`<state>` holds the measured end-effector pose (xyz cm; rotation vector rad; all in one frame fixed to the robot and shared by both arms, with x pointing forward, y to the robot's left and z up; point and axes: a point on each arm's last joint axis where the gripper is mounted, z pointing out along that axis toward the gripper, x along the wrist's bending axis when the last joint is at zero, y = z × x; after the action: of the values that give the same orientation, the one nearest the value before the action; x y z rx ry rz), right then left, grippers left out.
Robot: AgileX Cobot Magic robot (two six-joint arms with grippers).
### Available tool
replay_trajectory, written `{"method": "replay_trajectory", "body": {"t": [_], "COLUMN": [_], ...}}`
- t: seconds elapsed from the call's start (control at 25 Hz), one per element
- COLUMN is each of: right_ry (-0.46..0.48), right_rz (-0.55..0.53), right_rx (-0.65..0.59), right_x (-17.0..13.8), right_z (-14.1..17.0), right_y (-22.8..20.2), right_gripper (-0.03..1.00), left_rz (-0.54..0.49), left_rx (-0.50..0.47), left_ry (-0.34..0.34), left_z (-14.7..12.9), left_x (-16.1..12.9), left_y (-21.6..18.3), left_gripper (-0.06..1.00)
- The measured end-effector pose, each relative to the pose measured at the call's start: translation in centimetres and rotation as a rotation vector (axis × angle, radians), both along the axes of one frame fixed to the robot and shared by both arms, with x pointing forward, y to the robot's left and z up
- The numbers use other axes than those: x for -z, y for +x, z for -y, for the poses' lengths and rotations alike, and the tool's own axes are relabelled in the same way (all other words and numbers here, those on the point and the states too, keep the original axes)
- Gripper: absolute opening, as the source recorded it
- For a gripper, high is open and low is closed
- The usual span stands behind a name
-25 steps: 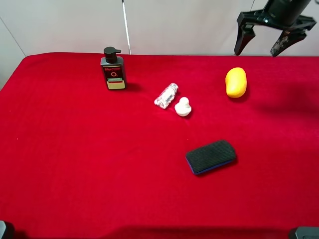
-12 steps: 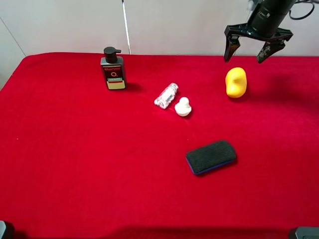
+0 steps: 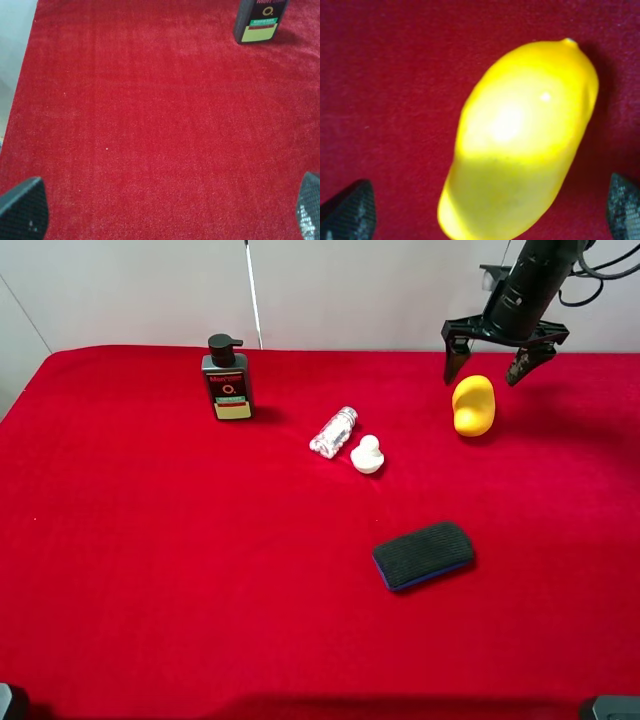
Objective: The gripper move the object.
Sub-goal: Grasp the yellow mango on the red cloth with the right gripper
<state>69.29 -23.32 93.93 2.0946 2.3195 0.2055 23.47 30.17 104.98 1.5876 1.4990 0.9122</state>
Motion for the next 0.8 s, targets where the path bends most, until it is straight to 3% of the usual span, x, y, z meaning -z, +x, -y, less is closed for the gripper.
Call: {"method": "replay_trajectory", "body": {"t": [0.8], "right_ry": [-0.077], "right_rz": [-0.078], "right_rx": [-0.012], "right_x": [6.2], "right_z": [0.5], "right_y": [0.6], "right_gripper": [0.69], "left_rz": [0.000], "left_rx": [0.000], "left_ry": [0.000], "left_z": [0.0], "left_x": [0.0], "left_y": [0.0], "left_gripper": [0.99]}}
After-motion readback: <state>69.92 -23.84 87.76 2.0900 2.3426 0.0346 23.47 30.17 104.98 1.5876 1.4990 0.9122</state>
